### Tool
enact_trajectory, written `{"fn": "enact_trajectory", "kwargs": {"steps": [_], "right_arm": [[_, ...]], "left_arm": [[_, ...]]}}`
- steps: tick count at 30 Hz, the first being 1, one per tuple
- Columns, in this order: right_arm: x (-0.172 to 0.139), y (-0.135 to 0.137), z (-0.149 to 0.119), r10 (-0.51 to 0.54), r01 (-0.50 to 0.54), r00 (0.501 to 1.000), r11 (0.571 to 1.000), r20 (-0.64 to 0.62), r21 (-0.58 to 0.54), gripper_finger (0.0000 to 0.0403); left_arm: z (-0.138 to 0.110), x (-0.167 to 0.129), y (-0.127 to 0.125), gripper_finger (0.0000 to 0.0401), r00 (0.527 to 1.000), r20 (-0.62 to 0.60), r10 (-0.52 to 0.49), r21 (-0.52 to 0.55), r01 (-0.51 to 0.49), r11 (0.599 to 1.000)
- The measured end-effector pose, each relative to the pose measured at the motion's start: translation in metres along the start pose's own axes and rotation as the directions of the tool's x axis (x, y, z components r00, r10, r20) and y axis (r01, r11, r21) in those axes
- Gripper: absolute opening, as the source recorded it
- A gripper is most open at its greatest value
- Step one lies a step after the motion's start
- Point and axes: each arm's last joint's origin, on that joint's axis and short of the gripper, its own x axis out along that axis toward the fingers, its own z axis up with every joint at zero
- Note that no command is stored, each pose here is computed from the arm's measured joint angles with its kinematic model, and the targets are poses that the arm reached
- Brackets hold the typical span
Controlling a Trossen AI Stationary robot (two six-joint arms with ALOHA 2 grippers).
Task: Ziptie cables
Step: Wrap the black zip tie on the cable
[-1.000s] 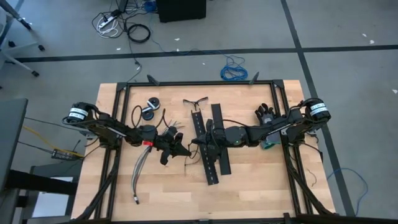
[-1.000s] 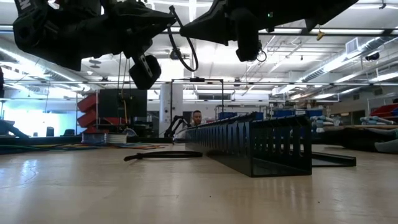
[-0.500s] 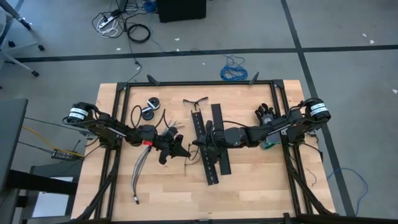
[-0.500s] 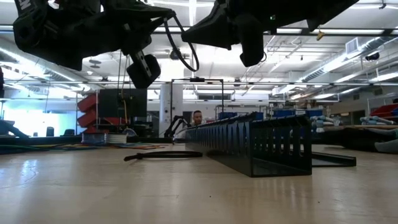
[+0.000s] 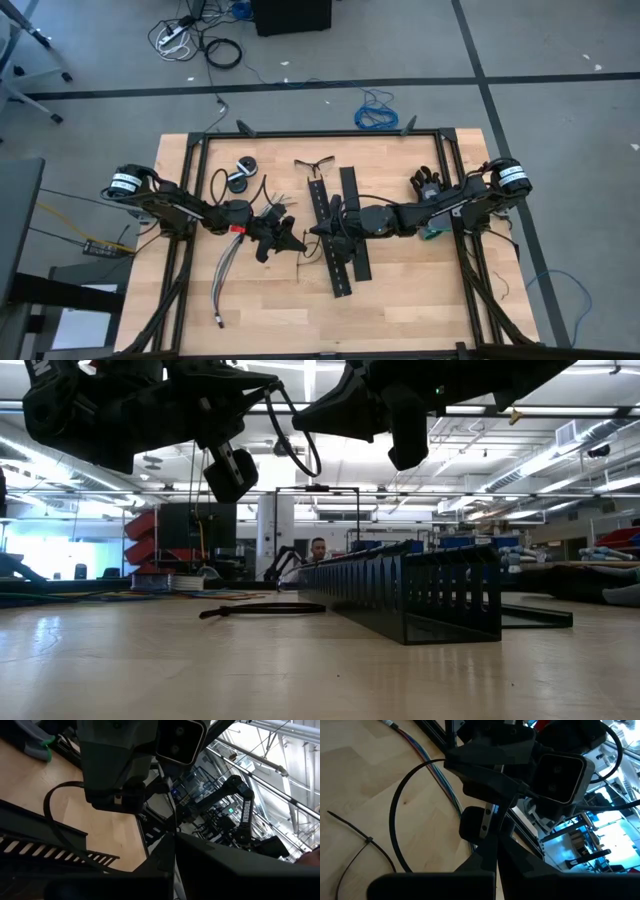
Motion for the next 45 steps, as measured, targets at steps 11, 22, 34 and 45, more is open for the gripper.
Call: {"fn": "enact_trajectory", "kwargs": {"steps": [11, 22, 34, 45], "right_arm": [[0.000, 0.000, 0.000, 0.000, 0.000, 1.000, 1.000, 0.000, -0.016, 0.0000], [0.000, 0.001, -0.002, -0.005, 0.004, 1.000, 1.000, -0.028, -0.030, 0.0000], [-0.003, 0.010, 0.006, 0.027, -0.028, 0.999, 0.997, -0.022, -0.068, 0.0000], [-0.005, 0.015, 0.006, 0.052, -0.055, 0.998, 0.995, -0.041, -0.083, 0.0000]], "left_arm": [[0.000, 0.000, 0.000, 0.0000, 1.000, 0.001, 0.002, -0.044, -0.002, 0.999], [0.003, 0.009, 0.001, 0.0000, 0.998, -0.047, 0.037, -0.062, -0.040, 0.997], [0.006, 0.009, 0.000, 0.0000, 0.999, -0.022, 0.026, -0.055, -0.027, 0.998], [0.005, 0.009, 0.002, 0.0000, 0.998, -0.038, 0.045, -0.069, -0.048, 0.996]]}}
